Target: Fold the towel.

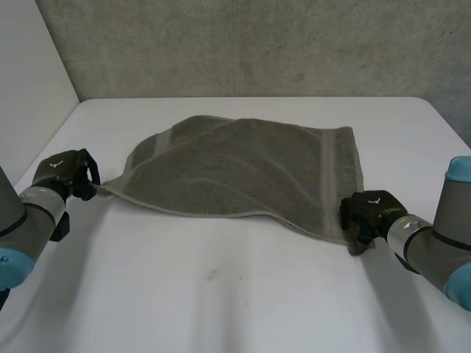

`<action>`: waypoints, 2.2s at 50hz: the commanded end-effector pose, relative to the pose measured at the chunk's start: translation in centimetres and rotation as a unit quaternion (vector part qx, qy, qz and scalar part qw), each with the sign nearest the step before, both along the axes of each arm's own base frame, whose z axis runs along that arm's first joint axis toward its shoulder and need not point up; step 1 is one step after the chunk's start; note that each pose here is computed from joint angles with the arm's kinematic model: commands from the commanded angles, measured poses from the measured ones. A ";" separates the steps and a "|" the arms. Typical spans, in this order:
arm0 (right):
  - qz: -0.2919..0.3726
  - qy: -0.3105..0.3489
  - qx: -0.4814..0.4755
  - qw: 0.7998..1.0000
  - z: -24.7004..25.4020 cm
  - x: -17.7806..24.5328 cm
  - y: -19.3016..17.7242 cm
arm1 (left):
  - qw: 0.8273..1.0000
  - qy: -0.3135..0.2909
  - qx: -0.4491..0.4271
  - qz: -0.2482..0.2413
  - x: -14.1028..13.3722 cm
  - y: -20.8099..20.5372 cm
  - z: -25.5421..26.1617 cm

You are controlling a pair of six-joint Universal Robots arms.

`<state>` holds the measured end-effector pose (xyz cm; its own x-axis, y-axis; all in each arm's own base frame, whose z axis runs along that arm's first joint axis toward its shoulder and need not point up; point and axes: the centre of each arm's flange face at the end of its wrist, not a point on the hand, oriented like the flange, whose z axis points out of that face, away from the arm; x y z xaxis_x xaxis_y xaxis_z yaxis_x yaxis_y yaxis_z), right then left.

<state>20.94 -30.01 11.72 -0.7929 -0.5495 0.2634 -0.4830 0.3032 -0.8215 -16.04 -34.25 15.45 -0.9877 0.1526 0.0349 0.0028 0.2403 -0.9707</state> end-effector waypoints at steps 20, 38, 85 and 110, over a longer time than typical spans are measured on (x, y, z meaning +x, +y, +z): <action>-0.012 -0.006 -0.032 0.999 0.8 -0.6 -1.6 | 1.000 0.000 0.001 0.000 0.0 0.0 0.0; -0.007 -0.004 0.004 1.000 0.6 -0.6 -0.8 | 1.000 0.000 0.001 0.000 0.0 0.0 -0.1; -0.008 -0.001 -0.037 0.999 0.6 -0.4 -3.1 | 1.000 -0.002 0.004 -0.001 0.0 0.1 -0.3; -0.032 -0.014 -0.385 0.922 29.8 -4.6 3.5 | 0.972 0.007 -0.235 -0.026 -0.1 7.8 20.9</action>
<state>16.75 -29.64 33.86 -0.8243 -0.2378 0.5137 -0.4850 -0.1712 -0.8576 -16.09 -29.65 30.67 -0.9836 0.1797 -0.0179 -0.0024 -0.1120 -0.9937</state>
